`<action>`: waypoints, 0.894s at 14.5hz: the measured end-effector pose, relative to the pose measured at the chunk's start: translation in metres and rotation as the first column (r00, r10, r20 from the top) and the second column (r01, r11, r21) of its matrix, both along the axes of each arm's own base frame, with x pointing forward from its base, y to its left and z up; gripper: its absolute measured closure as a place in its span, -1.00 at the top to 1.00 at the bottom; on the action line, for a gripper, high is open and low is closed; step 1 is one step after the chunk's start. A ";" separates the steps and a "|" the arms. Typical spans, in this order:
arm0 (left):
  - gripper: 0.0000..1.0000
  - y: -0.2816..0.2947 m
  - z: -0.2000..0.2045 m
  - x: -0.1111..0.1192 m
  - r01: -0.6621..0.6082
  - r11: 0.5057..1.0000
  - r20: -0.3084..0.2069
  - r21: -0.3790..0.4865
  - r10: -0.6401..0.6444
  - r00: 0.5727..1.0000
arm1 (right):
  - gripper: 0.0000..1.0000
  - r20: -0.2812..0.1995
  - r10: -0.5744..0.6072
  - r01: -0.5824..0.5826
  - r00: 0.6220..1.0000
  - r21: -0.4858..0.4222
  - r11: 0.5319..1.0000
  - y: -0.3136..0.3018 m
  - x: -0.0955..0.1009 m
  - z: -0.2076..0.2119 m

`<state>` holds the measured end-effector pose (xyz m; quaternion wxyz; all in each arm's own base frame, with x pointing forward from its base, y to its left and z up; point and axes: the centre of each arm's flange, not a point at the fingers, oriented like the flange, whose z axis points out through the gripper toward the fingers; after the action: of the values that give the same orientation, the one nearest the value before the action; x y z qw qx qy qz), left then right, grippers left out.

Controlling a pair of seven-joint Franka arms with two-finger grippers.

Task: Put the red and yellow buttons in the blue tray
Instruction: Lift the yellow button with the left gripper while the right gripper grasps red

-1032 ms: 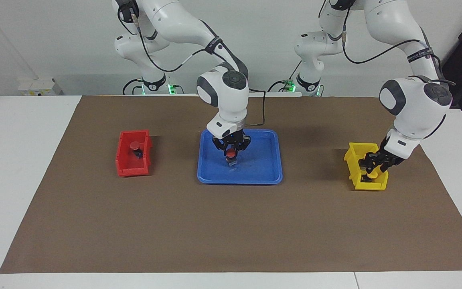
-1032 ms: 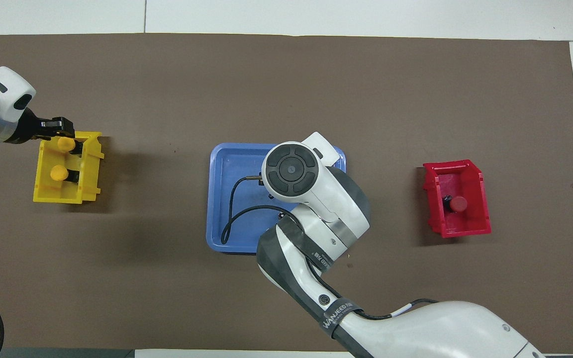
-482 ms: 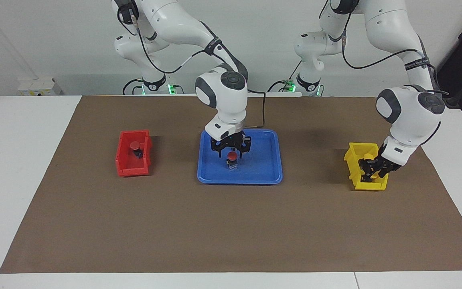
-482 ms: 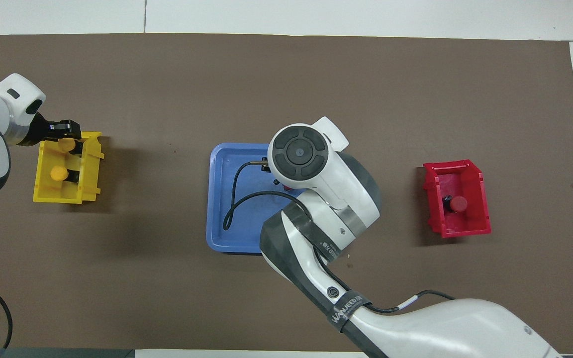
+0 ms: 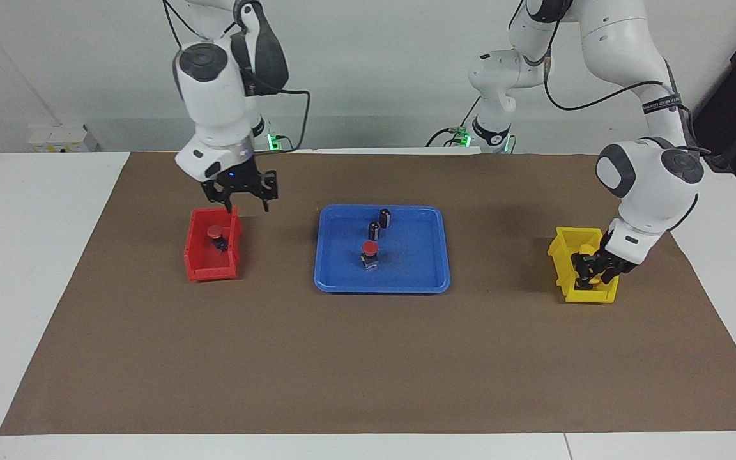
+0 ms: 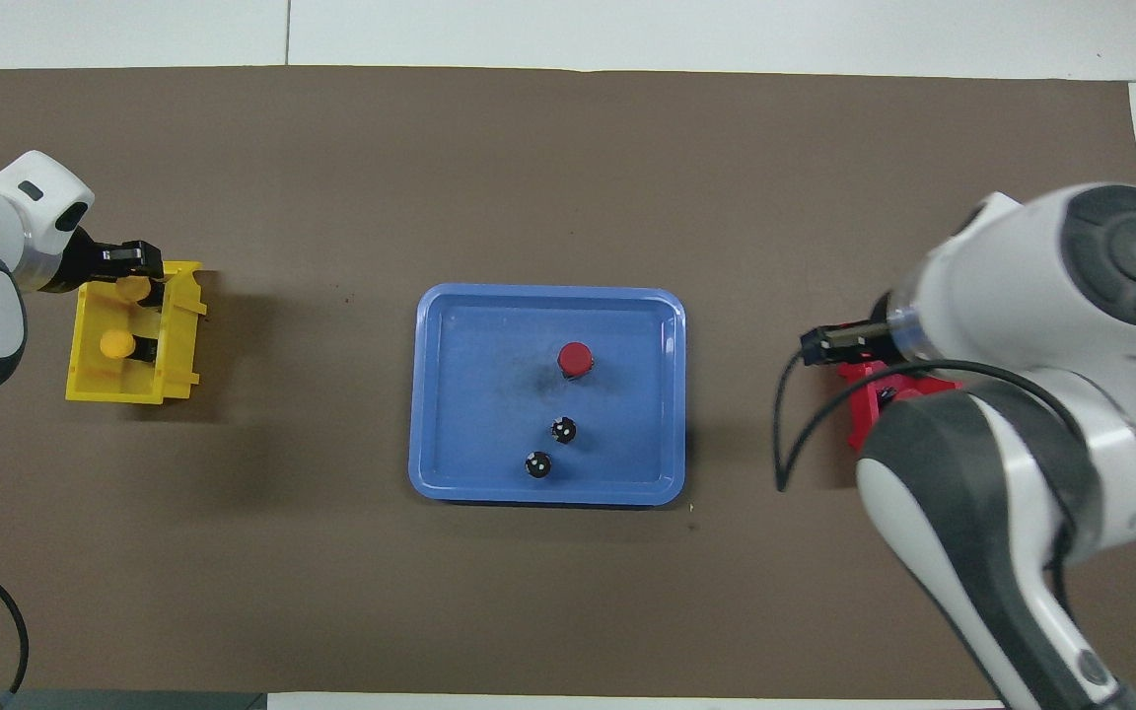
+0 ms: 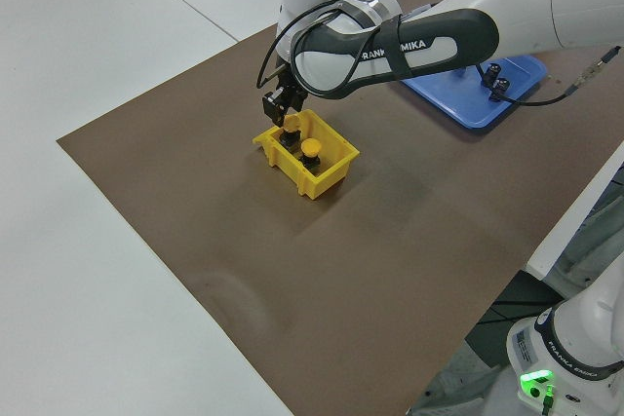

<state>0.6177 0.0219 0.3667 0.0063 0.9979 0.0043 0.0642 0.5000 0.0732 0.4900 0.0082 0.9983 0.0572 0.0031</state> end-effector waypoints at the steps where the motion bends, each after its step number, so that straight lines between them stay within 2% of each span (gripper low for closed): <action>1: 0.15 0.000 -0.001 -0.001 0.000 1.000 -0.002 0.000 0.000 1.000 | 0.59 0.015 0.010 -0.010 1.000 0.013 1.000 -0.030 -0.012 -0.011; 3: 0.15 0.000 -0.005 -0.002 0.000 1.000 -0.009 0.000 0.000 1.000 | 0.55 0.045 -0.004 0.003 0.999 0.016 1.000 -0.062 -0.025 -0.034; 4: 0.07 0.000 -0.006 -0.003 0.000 1.000 -0.011 0.000 0.000 1.000 | 0.49 0.045 -0.013 0.012 0.999 0.017 1.000 -0.066 -0.026 -0.044; 5: 0.06 0.000 -0.006 -0.003 -0.001 1.000 -0.012 0.000 0.001 1.000 | 0.48 0.047 -0.022 0.021 0.999 0.018 1.000 -0.070 -0.023 -0.054; 6: -0.11 0.001 -0.006 -0.003 -0.002 1.000 -0.012 0.000 0.002 1.000 | 0.42 0.050 -0.032 0.031 0.998 0.021 0.999 -0.075 -0.019 -0.065; 7: -0.18 0.003 -0.006 -0.003 -0.004 1.000 -0.011 0.000 0.004 1.000 | 0.40 0.045 -0.038 0.037 0.998 0.024 0.999 -0.078 -0.015 -0.075; 9: -0.18 0.007 0.001 -0.001 -0.011 1.000 -0.020 -0.001 0.011 1.000 | 0.36 0.032 -0.045 0.044 0.998 0.028 0.999 -0.081 -0.009 -0.092; 11: -0.18 0.006 0.037 0.009 -0.009 1.000 -0.065 -0.007 0.008 0.998 | 0.33 0.025 -0.044 0.043 0.999 0.031 0.999 -0.080 -0.006 -0.102; 13: -0.18 -0.005 0.097 0.020 -0.021 0.999 -0.080 -0.030 0.019 0.997 | 0.31 0.015 -0.040 0.040 0.999 0.031 0.999 -0.078 -0.007 -0.107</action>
<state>0.6380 0.0173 0.4634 0.0207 0.9994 0.0155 0.0243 0.4935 -0.0051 0.3826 -0.0065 0.9992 0.0371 0.0114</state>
